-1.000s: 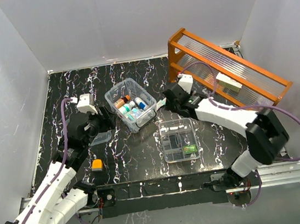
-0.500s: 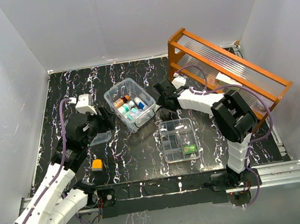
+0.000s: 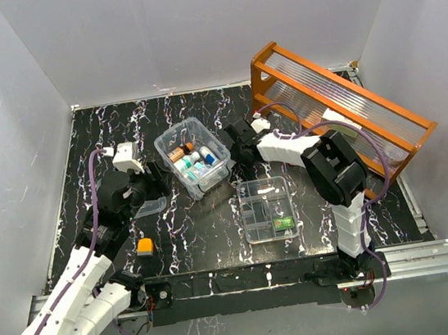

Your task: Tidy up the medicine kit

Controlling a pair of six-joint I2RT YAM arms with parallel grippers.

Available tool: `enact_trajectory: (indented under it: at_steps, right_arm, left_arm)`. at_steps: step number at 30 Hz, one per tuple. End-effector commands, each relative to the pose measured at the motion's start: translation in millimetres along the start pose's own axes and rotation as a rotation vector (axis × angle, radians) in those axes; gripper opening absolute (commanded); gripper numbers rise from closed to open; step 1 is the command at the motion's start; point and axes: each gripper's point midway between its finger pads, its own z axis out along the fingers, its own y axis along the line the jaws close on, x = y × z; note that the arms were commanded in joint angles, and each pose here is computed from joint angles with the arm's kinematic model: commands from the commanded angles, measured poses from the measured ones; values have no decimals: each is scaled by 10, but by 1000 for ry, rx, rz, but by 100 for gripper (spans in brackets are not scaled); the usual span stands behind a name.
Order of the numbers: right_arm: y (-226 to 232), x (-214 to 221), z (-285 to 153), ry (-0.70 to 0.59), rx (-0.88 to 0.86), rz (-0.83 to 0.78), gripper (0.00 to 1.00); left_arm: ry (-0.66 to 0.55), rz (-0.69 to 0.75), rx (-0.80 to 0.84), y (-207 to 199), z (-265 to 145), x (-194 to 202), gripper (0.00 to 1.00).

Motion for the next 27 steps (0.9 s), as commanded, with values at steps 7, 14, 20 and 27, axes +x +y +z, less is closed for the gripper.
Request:
enact_trajectory:
  at_steps: [7, 14, 20, 27]
  right_arm:
    - [148, -56, 125, -37, -26, 20, 11]
    - [166, -297, -106, -122, -46, -68, 0]
    - [58, -351, -381, -146, -61, -91, 0]
    - [-113, -574, -991, -223, -75, -57, 0]
  left_arm:
    - [-12, -12, 14, -27, -8, -25, 60]
    - [-83, -26, 5, -36, 43, -197, 60]
    - [-157, -45, 14, -67, 116, -343, 60]
    - [-250, -66, 60, -145, 114, -504, 60]
